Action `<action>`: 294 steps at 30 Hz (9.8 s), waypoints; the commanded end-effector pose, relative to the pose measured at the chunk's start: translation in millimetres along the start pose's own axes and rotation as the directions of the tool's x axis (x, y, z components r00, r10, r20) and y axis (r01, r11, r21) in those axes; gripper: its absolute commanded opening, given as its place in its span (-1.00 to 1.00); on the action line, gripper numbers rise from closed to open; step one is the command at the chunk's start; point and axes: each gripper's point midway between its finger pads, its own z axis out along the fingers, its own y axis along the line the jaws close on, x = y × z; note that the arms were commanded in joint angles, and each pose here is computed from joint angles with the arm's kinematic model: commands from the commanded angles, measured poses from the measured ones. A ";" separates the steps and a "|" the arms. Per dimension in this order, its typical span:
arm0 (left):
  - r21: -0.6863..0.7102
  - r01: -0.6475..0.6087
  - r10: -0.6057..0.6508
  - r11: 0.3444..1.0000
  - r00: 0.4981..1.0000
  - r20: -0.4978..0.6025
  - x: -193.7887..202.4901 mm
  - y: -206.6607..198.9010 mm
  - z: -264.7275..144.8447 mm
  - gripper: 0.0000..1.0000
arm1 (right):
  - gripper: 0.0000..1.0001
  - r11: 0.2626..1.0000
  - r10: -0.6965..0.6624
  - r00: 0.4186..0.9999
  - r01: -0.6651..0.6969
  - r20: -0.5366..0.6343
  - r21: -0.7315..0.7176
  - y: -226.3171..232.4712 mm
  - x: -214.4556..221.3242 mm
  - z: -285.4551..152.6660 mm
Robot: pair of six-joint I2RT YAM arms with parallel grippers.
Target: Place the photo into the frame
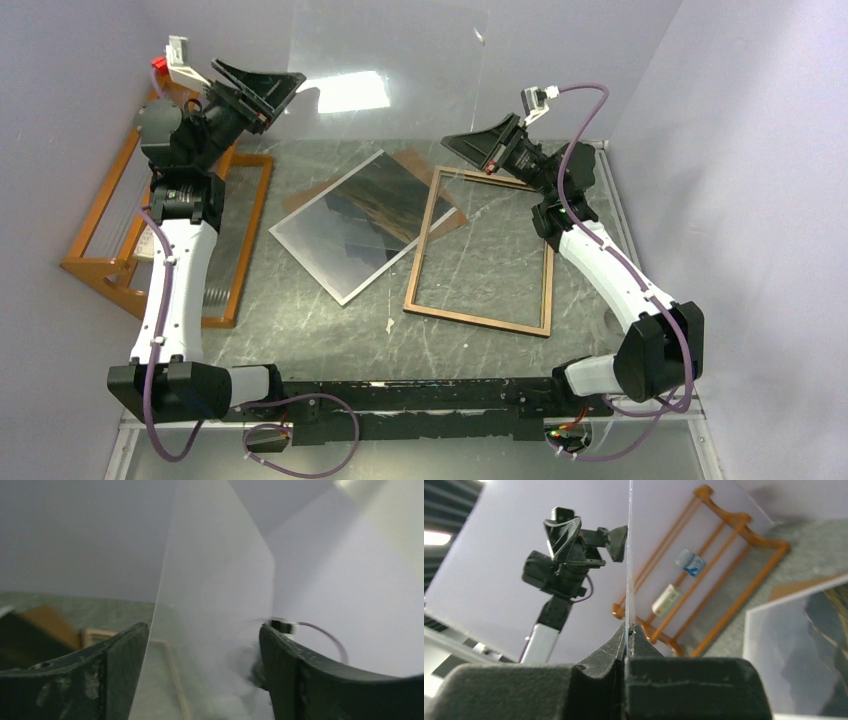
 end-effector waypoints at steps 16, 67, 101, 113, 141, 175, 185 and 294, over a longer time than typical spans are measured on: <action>-0.526 -0.075 -0.135 0.847 0.927 -0.349 123.9 224.2 -20.8 0.89 | -1.00 0.771 0.196 0.973 -0.079 -0.119 0.632 -188.0 43.5 -65.7; -0.258 -0.105 -0.192 0.960 0.419 -0.887 397.5 234.2 57.9 0.71 | -1.00 0.619 0.116 0.978 0.068 -0.176 0.783 -288.2 48.2 -241.6; -0.315 -0.218 -0.220 0.924 0.372 -0.902 428.7 259.9 58.6 0.56 | -1.00 0.603 0.101 0.972 0.110 -0.213 0.790 -305.7 37.0 -251.7; -0.321 -0.228 -0.226 0.919 0.362 -0.904 432.4 265.8 58.4 0.51 | -1.00 0.592 0.114 0.964 0.129 -0.241 0.796 -313.8 39.8 -255.9; -0.330 -0.232 -0.237 0.915 0.351 -0.906 437.1 271.2 56.8 0.42 | -1.00 0.588 -0.002 0.977 0.173 -0.212 0.790 -315.3 28.8 -253.9; -0.318 -0.400 -0.143 0.859 0.409 -0.901 408.3 285.3 58.4 -0.62 | -0.88 0.725 0.186 0.982 -0.114 -0.034 0.679 -265.5 36.3 -211.3; -0.323 -0.436 -0.112 0.840 0.444 -0.889 375.3 280.8 58.5 -0.58 | -1.00 0.733 0.211 0.977 -0.176 0.027 0.657 -204.4 0.5 -169.3; -0.369 -0.220 -0.261 0.903 0.400 -0.878 399.2 286.6 51.9 0.12 | -1.00 0.798 0.033 0.994 0.035 -0.102 0.602 -261.5 77.6 -190.1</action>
